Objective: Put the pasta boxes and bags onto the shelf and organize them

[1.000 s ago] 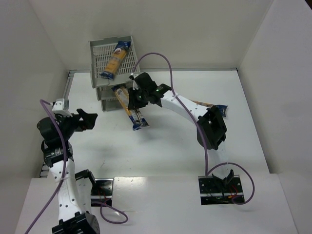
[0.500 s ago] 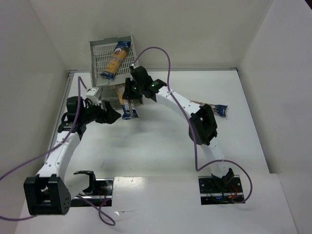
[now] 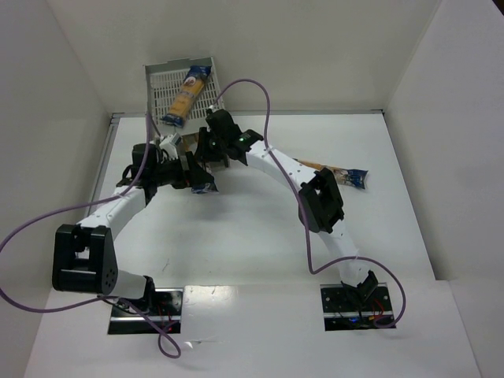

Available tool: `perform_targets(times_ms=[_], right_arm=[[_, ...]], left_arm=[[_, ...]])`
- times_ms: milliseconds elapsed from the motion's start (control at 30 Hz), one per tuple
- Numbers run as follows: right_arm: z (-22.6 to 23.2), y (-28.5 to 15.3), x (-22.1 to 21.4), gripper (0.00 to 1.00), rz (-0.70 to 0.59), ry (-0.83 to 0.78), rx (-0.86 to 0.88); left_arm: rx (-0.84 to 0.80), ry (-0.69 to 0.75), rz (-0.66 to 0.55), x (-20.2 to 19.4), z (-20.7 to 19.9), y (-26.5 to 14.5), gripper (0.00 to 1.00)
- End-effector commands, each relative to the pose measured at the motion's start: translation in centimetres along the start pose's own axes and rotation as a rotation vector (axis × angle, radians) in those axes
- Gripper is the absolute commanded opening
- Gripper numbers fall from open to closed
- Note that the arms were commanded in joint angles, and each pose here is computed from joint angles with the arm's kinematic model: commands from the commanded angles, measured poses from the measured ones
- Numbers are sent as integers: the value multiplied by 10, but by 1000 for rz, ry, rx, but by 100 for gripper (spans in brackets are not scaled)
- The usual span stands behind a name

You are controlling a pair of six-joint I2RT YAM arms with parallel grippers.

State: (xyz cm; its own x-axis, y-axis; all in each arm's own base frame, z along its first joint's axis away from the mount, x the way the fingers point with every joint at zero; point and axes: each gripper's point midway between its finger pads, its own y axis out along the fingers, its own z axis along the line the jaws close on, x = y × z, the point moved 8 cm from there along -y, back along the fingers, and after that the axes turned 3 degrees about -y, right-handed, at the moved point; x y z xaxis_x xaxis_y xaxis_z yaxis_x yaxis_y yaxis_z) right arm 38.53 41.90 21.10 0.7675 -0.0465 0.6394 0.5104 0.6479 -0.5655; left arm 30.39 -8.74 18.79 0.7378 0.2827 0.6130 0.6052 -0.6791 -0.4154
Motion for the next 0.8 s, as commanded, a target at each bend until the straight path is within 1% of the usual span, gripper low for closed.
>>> perform_targets(times_ms=[0, 33, 67, 133, 167, 200, 233, 267, 367, 400, 433, 467, 500, 600, 633, 733, 767], right_arm=[[38, -26, 71, 0, -295, 6, 145], [38, -26, 71, 0, -295, 6, 145], [38, -26, 71, 0, -294, 18, 146], [38, -26, 71, 0, -294, 18, 146], [38, -26, 71, 0, -294, 18, 146], [38, -26, 71, 0, -294, 18, 146], [41, -31, 74, 1, -303, 17, 153], [39, -29, 71, 9, -289, 16, 154], [41, -32, 71, 22, -288, 2, 170], [40, -30, 68, 42, -276, -7, 171], [40, -30, 67, 50, -269, -9, 179], [42, -34, 68, 53, -273, -27, 192], [43, -37, 67, 61, -266, -45, 202], [46, -43, 64, 75, -245, -82, 239], [47, -44, 63, 83, -236, -95, 252], [48, -57, 63, 91, -243, -150, 257], [44, -58, 59, 91, -227, -163, 244]], left_arm=[[-87, 29, -48, 16, -16, 2, 99], [-92, 23, -38, 15, -15, 4, 96], [-96, 31, -46, 16, -16, 4, 91], [-102, 28, -38, 13, -13, 6, 63], [-94, 27, -42, 14, -12, 6, 53], [-96, 20, -45, 14, -11, 9, 46], [-101, 31, -56, 16, -12, 9, 36], [-102, 32, -57, 15, -10, 9, 31], [-120, 43, -89, 21, -14, 10, 19], [-108, 32, -104, 23, -13, 10, 17], [-104, 27, -114, 25, -14, 11, 17], [-100, 33, -126, 26, -13, 11, 17], [-97, 27, -138, 31, -16, 10, 16], [-107, -1, -149, 35, -20, 10, 16], [-111, -4, -154, 38, -22, 9, 16], [-105, -35, -176, 43, -18, 6, 16], [-86, -75, -207, 49, -13, 2, 16]])
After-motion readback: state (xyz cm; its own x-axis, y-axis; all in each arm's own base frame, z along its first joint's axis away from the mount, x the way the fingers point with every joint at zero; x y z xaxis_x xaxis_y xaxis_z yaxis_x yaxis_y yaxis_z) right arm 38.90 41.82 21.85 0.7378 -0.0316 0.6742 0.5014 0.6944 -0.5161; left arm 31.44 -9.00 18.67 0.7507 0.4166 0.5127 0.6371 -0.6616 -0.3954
